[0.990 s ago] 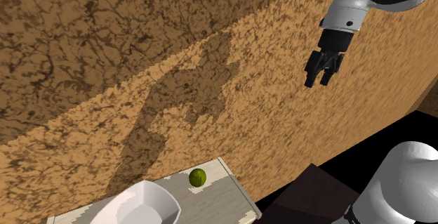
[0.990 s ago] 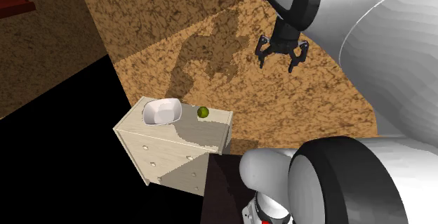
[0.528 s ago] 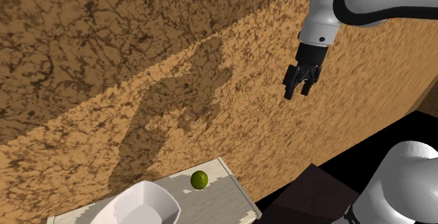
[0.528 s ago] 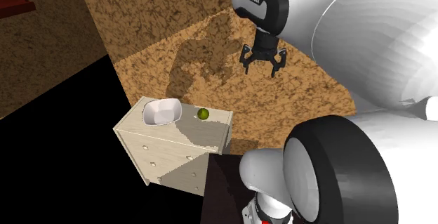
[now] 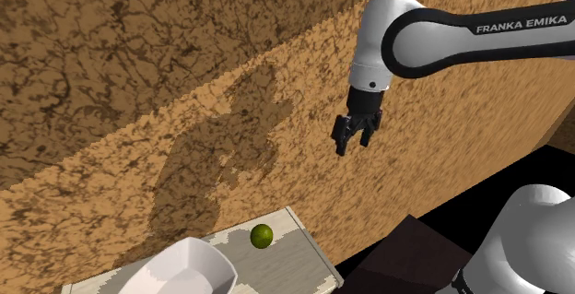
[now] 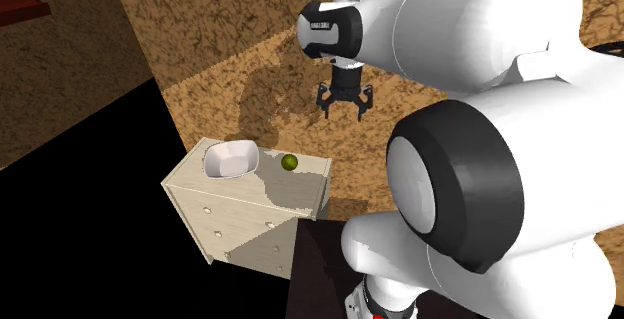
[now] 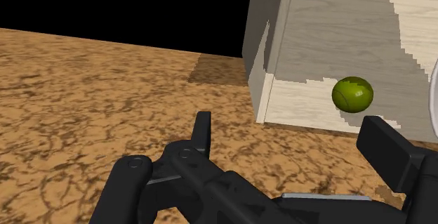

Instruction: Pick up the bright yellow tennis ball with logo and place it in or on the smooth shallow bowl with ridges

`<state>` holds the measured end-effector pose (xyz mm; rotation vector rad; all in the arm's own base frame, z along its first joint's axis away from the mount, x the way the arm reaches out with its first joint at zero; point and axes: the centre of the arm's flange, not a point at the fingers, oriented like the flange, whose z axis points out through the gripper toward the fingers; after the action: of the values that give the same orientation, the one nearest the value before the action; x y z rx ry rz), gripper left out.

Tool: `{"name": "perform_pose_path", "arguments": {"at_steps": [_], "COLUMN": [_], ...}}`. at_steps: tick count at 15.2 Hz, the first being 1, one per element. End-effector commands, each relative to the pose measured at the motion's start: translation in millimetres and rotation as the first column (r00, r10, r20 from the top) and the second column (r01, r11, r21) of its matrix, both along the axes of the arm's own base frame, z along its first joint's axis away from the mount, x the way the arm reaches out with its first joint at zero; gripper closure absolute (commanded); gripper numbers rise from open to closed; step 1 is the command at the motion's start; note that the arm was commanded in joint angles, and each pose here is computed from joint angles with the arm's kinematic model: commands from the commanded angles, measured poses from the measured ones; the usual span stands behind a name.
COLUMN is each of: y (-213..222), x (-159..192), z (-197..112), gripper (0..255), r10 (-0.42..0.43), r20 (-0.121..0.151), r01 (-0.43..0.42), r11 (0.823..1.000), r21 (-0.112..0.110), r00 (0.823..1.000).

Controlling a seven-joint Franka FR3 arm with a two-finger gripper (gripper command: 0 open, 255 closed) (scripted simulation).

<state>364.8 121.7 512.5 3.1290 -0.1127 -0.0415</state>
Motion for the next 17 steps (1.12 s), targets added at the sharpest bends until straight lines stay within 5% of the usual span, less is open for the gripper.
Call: {"name": "perform_pose_path", "arguments": {"at_steps": [1, 17], "y": [17, 154], "x": [11, 96], "z": [-17, -170], "gripper": [0, 0], "r10": [0.008, 0.073], "r20": [-0.003, -0.037], "r01": [-0.008, -0.077], "r11": [1.0, 0.993], "r21": [-0.01, -0.095], "r00": [1.0, 0.997]}}
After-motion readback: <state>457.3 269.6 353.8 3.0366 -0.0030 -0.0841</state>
